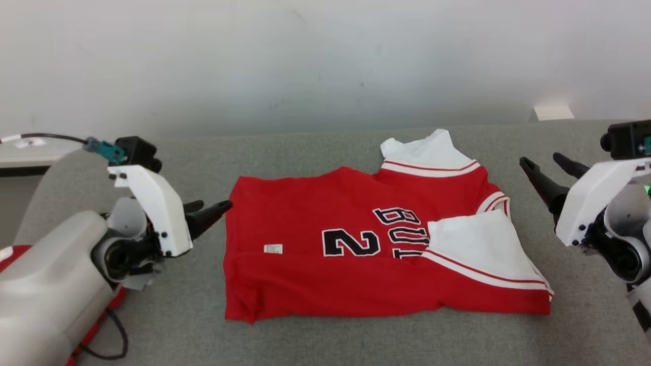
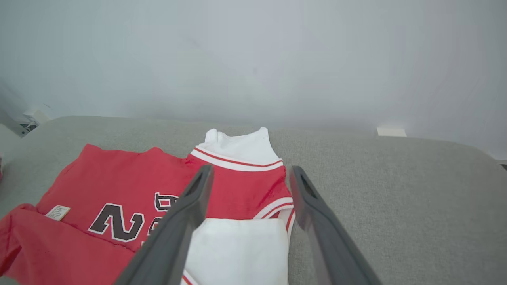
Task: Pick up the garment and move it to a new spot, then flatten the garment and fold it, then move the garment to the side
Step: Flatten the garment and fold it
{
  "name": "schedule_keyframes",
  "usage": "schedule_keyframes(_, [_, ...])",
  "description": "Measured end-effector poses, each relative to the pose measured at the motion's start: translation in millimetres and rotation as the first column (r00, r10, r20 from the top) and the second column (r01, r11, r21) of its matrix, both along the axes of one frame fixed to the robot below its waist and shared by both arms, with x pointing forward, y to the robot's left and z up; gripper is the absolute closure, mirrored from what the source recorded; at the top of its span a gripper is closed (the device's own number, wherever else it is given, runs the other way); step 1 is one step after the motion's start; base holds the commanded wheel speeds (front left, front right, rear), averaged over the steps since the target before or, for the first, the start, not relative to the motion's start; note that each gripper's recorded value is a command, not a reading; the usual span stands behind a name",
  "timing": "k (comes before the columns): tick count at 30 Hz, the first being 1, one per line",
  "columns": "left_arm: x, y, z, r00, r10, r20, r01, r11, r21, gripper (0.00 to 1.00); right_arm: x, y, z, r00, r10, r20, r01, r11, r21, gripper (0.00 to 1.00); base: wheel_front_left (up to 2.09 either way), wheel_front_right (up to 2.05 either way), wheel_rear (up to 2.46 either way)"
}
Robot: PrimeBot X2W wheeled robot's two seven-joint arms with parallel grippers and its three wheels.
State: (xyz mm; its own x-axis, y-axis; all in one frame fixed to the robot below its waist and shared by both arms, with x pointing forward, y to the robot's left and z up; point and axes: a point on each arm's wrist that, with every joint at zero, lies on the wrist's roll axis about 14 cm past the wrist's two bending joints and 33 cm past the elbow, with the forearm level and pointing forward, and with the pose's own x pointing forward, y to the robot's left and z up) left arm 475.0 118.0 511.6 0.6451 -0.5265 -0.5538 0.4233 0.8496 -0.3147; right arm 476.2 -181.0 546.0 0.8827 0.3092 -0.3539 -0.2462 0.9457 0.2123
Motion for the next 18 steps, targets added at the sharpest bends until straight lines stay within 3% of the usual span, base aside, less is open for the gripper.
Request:
schedule_keyframes(6, [-2.3,16.1,37.4,0.948,0.093,0.305,-0.083,0.996,-0.045,0.0,-17.4,-4.1,35.9,0.951,-0.044,0.306,0.04,0.999,0.021,0.0,0.0,0.0,0.0])
schedule_keyframes(8, [-3.3,19.7,42.1,0.929,0.121,0.351,-0.108,0.993,-0.057,0.0,-20.1,-6.7,40.8,0.937,-0.061,0.345,0.052,0.998,0.035,0.0,0.0,0.0,0.0])
schedule_keyframes(9, [-7.8,23.8,49.1,0.885,0.158,0.438,-0.141,0.987,-0.072,0.0,-26.9,-9.2,45.8,0.908,-0.088,0.409,0.068,0.996,0.064,0.0,0.0,0.0,0.0])
schedule_keyframes(11, [-14.6,27.4,53.8,0.84,0.198,0.505,-0.172,0.98,-0.098,0.0,-34.3,-10.8,43.8,0.887,-0.111,0.448,0.082,0.993,0.083,0.0,0.0,0.0,0.0])
schedule_keyframes(18, [-41.4,36.5,60.0,0.747,0.294,0.596,-0.26,0.955,-0.145,0.0,-66.6,-8.2,19.0,0.853,-0.144,0.502,0.119,0.99,0.081,0.0,0.0,0.0,0.0])
